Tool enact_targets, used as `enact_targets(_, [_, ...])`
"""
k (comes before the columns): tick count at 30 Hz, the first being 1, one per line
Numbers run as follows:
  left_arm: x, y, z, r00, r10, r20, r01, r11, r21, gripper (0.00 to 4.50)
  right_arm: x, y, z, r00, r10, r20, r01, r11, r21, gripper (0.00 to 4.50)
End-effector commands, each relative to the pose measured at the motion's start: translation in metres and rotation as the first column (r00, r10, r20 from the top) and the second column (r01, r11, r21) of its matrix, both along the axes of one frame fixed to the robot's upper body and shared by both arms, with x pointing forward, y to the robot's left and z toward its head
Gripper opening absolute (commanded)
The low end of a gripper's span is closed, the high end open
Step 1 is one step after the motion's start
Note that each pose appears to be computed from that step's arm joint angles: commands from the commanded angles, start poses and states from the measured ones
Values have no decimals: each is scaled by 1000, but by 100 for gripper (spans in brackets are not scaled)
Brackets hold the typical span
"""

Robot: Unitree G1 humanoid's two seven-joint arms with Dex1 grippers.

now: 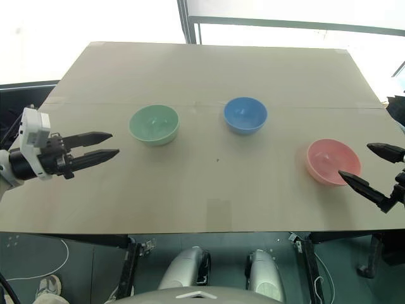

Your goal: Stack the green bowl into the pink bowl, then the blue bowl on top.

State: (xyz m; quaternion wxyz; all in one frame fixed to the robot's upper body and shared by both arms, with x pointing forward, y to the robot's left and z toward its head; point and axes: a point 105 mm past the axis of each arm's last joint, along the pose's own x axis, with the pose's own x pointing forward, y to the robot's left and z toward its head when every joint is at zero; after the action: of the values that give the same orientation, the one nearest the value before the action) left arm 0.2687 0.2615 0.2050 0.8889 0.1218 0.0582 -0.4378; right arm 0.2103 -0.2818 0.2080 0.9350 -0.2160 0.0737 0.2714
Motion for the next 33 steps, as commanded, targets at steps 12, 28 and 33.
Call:
enact_targets(12, [4,-28,10,994,-82,74,86,995,-54,276,27,16,0,999,32,40,-31,999,-6,445])
enact_targets(28, [-23,-92,12,869,-481,118,487,873,-29,276,82,40,-89,946,-211,-245,227,973,36,369])
enact_targets(33, [-21,-94,11,869,-478,127,485,874,-23,276,90,41,-90,949,-207,-238,216,976,12,162])
